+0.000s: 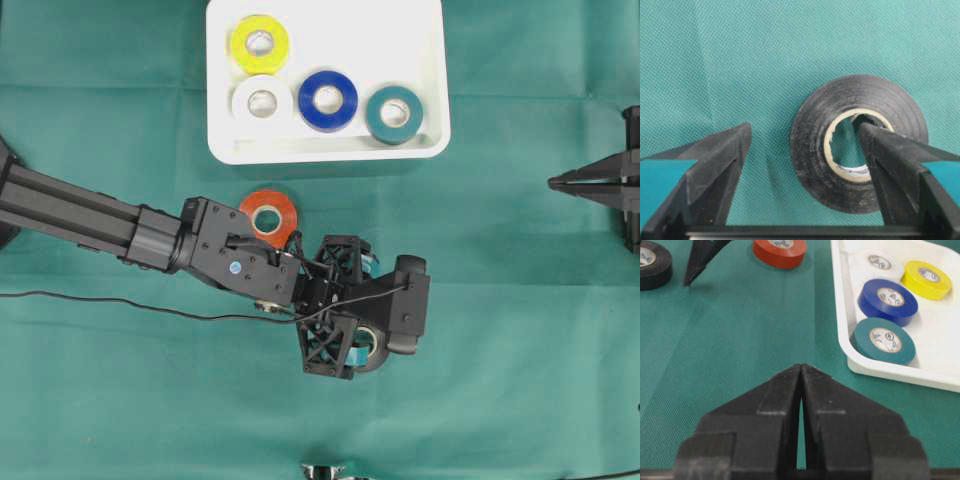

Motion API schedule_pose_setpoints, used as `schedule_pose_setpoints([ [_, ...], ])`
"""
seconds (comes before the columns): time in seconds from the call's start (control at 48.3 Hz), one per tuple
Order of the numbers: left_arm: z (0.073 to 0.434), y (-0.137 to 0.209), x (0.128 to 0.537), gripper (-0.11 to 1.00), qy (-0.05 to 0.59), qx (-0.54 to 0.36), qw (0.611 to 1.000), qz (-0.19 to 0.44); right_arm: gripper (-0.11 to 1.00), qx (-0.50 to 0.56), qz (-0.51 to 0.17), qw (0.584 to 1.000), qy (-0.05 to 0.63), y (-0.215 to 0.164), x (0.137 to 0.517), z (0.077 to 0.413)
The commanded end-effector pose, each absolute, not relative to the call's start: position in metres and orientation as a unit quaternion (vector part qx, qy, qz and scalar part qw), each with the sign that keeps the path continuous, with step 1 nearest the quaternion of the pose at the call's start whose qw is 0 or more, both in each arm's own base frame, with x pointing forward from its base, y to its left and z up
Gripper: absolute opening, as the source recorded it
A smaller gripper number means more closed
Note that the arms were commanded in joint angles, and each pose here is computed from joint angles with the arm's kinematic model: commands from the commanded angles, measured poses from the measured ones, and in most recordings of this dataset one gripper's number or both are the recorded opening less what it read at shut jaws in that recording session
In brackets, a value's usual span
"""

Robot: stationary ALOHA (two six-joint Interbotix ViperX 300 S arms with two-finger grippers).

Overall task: Put the tape into the white case with the left arm.
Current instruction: 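Grasp the black tape roll through its hole with the left gripper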

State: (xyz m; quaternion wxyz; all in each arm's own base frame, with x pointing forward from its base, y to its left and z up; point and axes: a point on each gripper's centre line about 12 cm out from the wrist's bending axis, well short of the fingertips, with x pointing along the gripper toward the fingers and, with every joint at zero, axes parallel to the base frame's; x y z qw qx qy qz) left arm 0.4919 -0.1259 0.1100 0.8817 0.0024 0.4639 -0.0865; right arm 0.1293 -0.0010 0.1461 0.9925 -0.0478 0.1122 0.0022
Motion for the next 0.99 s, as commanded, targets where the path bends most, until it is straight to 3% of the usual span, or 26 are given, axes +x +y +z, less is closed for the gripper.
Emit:
schedule_pose_setpoints([
  [0.0, 0.123, -0.129, 0.496, 0.84, 0.449, 0.000, 0.889, -0.090, -0.09, -0.048, 0.002, 0.993, 0.111, -0.001, 0.131, 0.148],
  [0.228, 0.116, -0.132, 0.492, 0.24, 0.465, 0.005, 0.880, -0.092, -0.09, -0.048, 0.002, 0.993, 0.111, -0.001, 0.131, 0.148],
  [0.622, 0.124, -0.135, 0.490, 0.24, 0.461, 0.008, 0.882, -0.096, -0.09, -0.048, 0.002, 0.993, 0.111, -0.001, 0.131, 0.148],
  [0.974, 0.175, -0.131, 0.476, 0.24, 0.438, 0.011, 0.893, -0.102, -0.09, -0.048, 0.002, 0.993, 0.111, -0.001, 0.131, 0.148],
])
